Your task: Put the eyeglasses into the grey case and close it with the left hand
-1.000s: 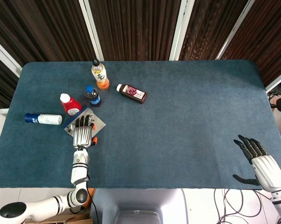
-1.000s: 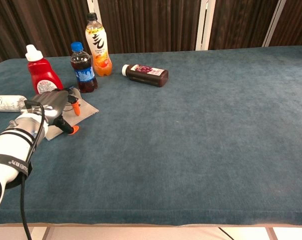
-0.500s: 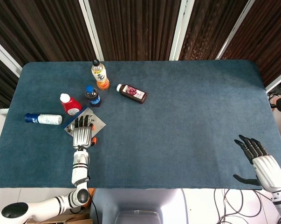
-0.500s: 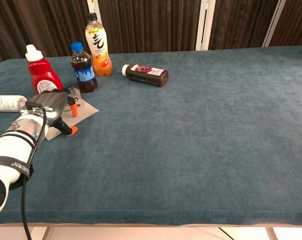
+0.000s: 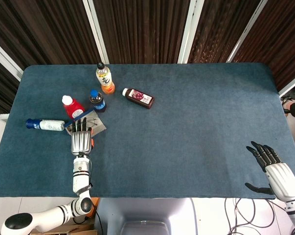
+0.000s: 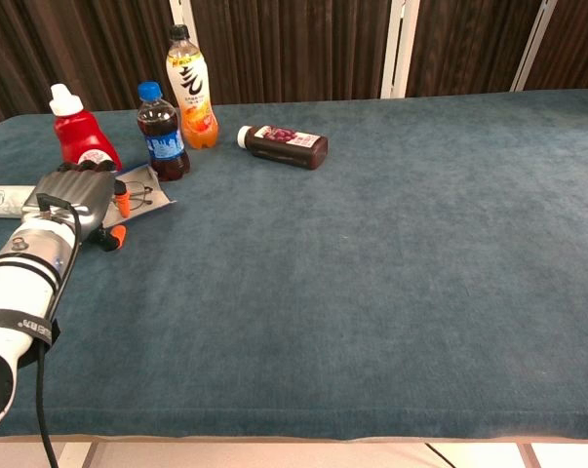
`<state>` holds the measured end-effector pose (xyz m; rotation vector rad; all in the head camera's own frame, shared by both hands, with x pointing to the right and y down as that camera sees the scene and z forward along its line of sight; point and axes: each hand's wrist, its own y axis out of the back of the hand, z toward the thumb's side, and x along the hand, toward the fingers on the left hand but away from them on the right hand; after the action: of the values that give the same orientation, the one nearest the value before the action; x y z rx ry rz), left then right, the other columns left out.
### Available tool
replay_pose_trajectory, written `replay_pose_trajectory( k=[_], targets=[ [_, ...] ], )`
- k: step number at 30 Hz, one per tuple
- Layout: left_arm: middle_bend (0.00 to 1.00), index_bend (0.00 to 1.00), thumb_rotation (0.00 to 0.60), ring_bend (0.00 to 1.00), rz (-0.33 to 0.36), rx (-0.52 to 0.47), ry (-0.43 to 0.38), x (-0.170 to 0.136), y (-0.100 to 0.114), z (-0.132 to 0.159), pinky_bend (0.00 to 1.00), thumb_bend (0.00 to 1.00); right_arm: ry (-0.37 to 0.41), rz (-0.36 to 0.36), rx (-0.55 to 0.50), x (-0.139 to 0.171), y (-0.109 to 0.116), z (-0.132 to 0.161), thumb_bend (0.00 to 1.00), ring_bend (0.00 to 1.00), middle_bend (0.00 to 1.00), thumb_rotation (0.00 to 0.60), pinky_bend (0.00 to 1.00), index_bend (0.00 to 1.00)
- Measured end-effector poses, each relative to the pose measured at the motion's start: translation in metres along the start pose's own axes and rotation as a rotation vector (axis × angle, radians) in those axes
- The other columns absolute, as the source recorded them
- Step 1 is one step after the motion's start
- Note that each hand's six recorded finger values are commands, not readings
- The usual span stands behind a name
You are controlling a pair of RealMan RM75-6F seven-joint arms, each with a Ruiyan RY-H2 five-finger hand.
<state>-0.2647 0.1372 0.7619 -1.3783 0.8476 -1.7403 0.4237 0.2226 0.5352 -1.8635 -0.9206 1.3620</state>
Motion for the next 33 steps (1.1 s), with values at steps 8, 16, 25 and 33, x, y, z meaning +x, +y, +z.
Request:
replay_pose_trajectory(
  k=[8,16,25,33],
  targets=[
    [0.05,0.49,0.6,0.0,0.013,-0.011,0.017,0.007,-0.004,-0.005,0.03,0.43,-0.002,-0.002,-0.001,0.0,0.001,-0.001,0.25,0.0,0.0,0.6,0.0,0.0],
    [0.06,0.6,0.6,0.0,0.025,-0.019,0.002,0.005,-0.006,-0.005,0.03,0.5,0.0,-0.002,-0.001,0.0,0.001,0.0,0.25,0.0,0.0,0.6,0.0,0.0],
    [0.08,0.63,0.6,0.0,0.069,-0.065,-0.01,-0.004,-0.002,-0.012,0.02,0.51,0.006,0.004,0.002,0.0,0.0,0.0,0.25,0.0,0.0,0.6,0.0,0.0],
    [0.08,0.64,0.6,0.0,0.083,-0.142,-0.044,-0.019,0.016,-0.023,0.01,0.51,0.009,0.007,0.014,0.001,-0.003,0.003,0.25,0.0,0.0,0.6,0.0,0.0]
  ],
)
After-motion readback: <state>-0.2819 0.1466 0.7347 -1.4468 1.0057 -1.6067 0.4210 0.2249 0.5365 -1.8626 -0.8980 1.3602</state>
